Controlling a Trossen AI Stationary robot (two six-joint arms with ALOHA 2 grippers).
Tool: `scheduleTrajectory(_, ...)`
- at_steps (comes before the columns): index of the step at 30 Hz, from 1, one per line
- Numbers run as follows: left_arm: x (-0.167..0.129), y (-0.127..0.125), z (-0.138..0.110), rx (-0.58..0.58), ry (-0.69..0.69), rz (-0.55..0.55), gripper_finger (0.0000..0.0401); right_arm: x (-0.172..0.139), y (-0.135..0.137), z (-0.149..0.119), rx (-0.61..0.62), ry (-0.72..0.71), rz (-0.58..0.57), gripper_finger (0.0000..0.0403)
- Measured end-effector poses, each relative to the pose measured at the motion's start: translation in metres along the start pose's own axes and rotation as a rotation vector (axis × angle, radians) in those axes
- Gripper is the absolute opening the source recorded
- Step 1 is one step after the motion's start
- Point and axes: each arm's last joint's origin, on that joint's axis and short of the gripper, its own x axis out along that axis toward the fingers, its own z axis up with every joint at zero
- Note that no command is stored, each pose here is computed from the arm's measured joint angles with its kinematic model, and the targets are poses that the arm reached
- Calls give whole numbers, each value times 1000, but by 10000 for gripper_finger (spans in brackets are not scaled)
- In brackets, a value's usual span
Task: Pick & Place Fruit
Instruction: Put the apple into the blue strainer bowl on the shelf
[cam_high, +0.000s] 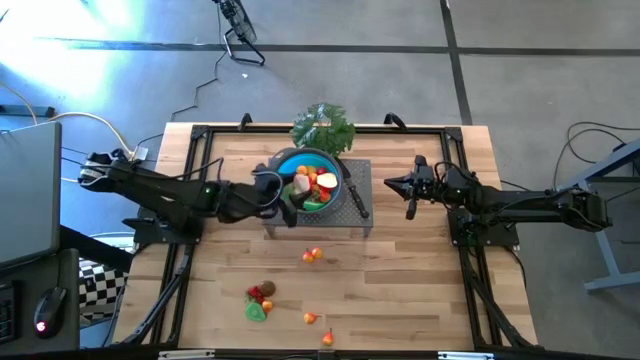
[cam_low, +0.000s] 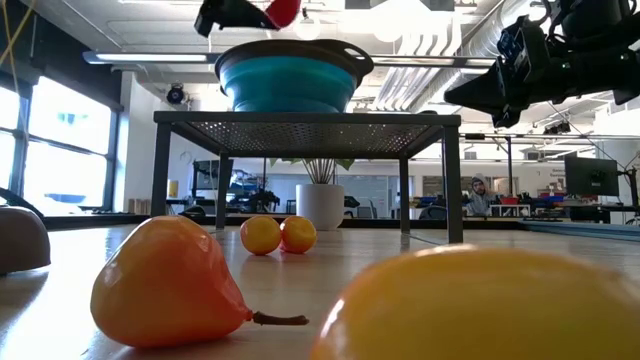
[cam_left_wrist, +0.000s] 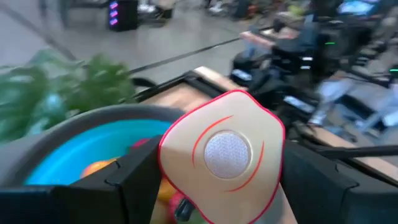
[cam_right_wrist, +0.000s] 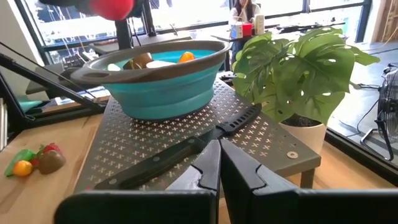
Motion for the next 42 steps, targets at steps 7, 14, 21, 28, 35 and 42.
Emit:
scheduleTrajectory(7,7,16,7,-63,62,125,271,0,0,-2,-5,25,-7,2)
scheduleTrajectory(14,14,26,5,-98,81,188,271,0,0,-2,-5,25,-7,2)
scheduleTrajectory(21,22,23,-6,-75,118,205,271,0,0,-2,-6,25,-7,2)
scheduleTrajectory(28,31,21,-15,-49,142,226,271,0,0,-2,-5,25,-6,2)
scheduleTrajectory(35,31,22,-17,-39,141,241,272,0,0,-2,-6,24,-6,2)
scheduleTrajectory(42,31,22,-17,-40,140,241,302,0,0,-2,-6,24,-6,2)
